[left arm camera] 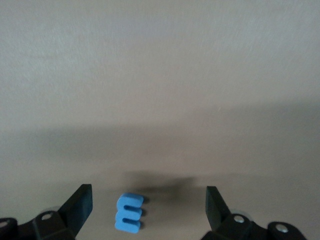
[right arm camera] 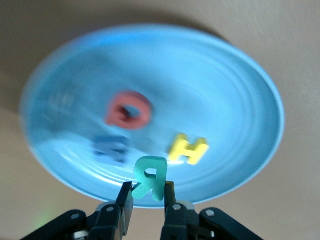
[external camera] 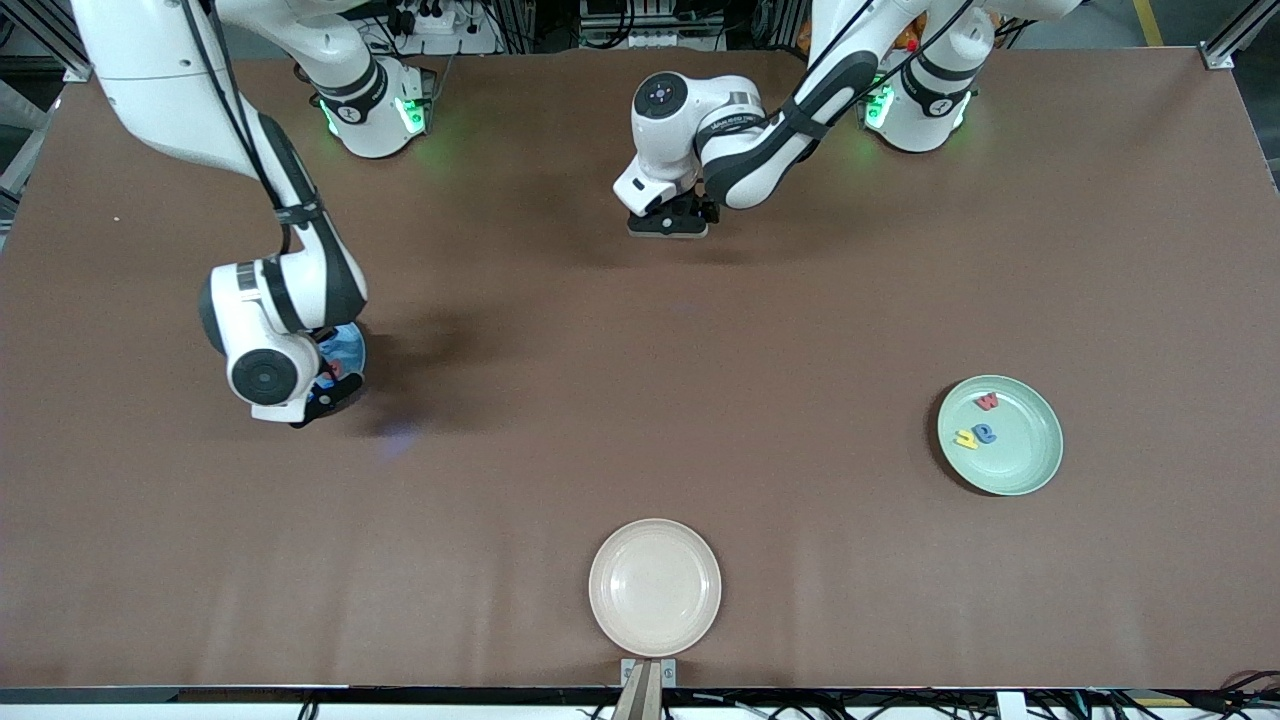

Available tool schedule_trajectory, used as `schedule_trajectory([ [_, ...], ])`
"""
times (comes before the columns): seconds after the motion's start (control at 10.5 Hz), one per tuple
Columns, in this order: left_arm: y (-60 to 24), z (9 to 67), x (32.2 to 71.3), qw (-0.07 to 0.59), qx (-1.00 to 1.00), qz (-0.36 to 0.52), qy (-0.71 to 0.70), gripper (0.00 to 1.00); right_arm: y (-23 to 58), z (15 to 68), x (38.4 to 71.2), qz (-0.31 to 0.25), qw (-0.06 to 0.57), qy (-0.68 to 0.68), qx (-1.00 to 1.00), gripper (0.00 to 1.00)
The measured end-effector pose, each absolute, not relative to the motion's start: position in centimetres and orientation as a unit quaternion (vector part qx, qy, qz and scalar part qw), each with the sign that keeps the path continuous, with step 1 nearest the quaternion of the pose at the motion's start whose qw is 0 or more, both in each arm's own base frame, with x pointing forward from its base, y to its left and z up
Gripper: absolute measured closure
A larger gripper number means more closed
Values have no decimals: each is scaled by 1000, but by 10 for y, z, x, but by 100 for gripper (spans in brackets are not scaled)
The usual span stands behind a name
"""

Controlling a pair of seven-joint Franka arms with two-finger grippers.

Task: Sort uppercase to blue plate, lowercase to green plate
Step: 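Carry the teal R to the blue plate while the left gripper reaches blue E, then release the R onto the blue plate while the left gripper grasps E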

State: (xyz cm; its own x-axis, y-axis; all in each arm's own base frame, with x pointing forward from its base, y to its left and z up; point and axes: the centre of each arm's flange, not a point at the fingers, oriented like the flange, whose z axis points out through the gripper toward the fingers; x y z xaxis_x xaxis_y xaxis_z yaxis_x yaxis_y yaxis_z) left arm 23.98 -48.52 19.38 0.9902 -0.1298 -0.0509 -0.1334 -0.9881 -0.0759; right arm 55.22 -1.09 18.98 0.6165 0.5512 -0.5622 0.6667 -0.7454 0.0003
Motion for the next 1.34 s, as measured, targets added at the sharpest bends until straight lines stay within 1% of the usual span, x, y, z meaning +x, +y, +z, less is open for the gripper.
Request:
schedule_trajectory([
  [0.19, -478, 187, 235, 40, -996, 23, 80, 0, -51, 181, 539, -287, 91, 345, 889, 70],
  [0.48, -463, 181, 242, 31, -995, 30, 92, 0, -51, 170, 526, -297, 84, 346, 886, 70],
  [0.57, -459, 178, 241, 31, -994, 33, 96, 0, -50, 169, 526, -297, 79, 342, 888, 68],
  [0.67, -458, 176, 238, 30, -994, 35, 98, 0, -49, 169, 524, -297, 72, 336, 891, 63],
  [0.76, -456, 175, 234, 32, -994, 37, 101, 0, -48, 168, 524, -296, 67, 330, 894, 63],
  [1.15, -453, 170, 221, 28, -993, 43, 110, 0, -43, 178, 527, -299, 75, 269, 913, 8],
  [1.24, -453, 170, 219, 26, -993, 43, 111, 0, -35, 193, 535, -293, 86, 238, 922, 6],
  [1.34, -454, 170, 219, 25, -993, 43, 111, 0, -21, 214, 544, -287, 95, 213, 929, 7],
])
